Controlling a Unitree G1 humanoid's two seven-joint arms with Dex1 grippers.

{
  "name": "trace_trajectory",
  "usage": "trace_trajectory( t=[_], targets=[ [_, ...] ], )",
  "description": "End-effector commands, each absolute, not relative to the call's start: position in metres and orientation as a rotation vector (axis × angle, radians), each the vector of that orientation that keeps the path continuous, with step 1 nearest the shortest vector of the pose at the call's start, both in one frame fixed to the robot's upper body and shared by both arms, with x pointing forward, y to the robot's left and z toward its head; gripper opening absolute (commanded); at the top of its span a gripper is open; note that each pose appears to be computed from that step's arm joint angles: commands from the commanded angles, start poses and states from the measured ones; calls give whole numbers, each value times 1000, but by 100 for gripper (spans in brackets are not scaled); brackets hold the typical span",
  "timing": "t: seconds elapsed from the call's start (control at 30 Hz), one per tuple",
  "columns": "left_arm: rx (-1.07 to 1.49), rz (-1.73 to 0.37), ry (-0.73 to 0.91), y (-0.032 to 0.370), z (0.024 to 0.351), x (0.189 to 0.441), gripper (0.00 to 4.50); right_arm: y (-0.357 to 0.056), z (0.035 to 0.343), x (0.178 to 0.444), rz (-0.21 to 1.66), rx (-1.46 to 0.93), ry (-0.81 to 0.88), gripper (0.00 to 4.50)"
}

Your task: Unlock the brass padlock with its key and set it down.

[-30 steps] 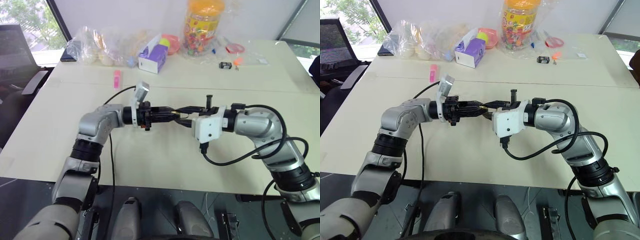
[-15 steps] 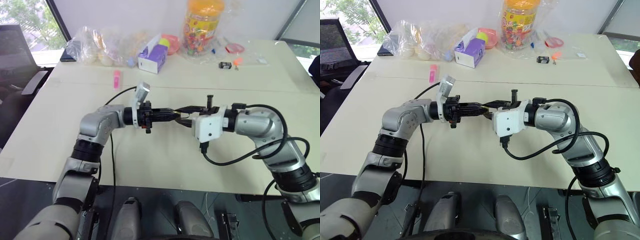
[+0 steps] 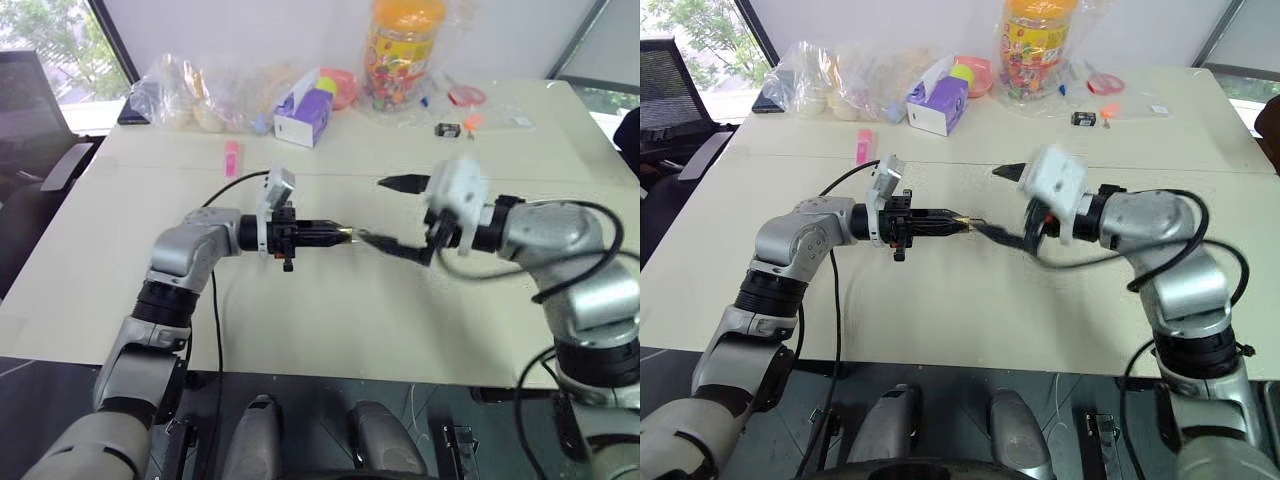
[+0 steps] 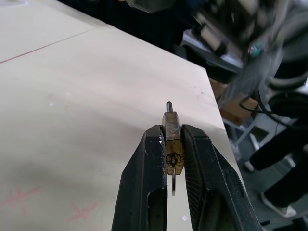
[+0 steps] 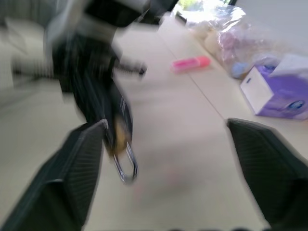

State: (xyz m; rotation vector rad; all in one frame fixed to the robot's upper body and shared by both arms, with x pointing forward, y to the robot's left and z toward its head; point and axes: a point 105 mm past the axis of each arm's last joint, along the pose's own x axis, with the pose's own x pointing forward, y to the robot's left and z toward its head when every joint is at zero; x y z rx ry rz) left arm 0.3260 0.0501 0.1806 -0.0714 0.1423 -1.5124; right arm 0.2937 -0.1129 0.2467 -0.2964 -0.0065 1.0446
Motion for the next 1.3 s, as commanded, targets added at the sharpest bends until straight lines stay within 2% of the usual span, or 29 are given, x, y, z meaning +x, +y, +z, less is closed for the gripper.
trace_trajectory(
  t=[0.03,0.1,0.17,0.43,0.93,1.13,1.3],
  targets=[
    [-39,-1529,93,52,192,325,0,-107,257,278,1099,-198,3,204],
    [-39,-1536,92,52,193,324,0,-105,255,277,1100,-190,21,93],
    [-40,-1539,92,52,193,324,0,-104,249,275,1107,-194,51,4],
    [-55,-1563,82,51,198,320,0,-105,220,282,1056,-241,126,4],
    [-66,-1587,73,52,205,315,0,-113,196,298,1006,-264,175,4],
    [-63,-1586,75,52,205,315,0,-116,197,301,983,-290,156,4],
    [-63,-1598,90,52,202,312,0,-129,213,312,915,-314,107,4]
  ],
)
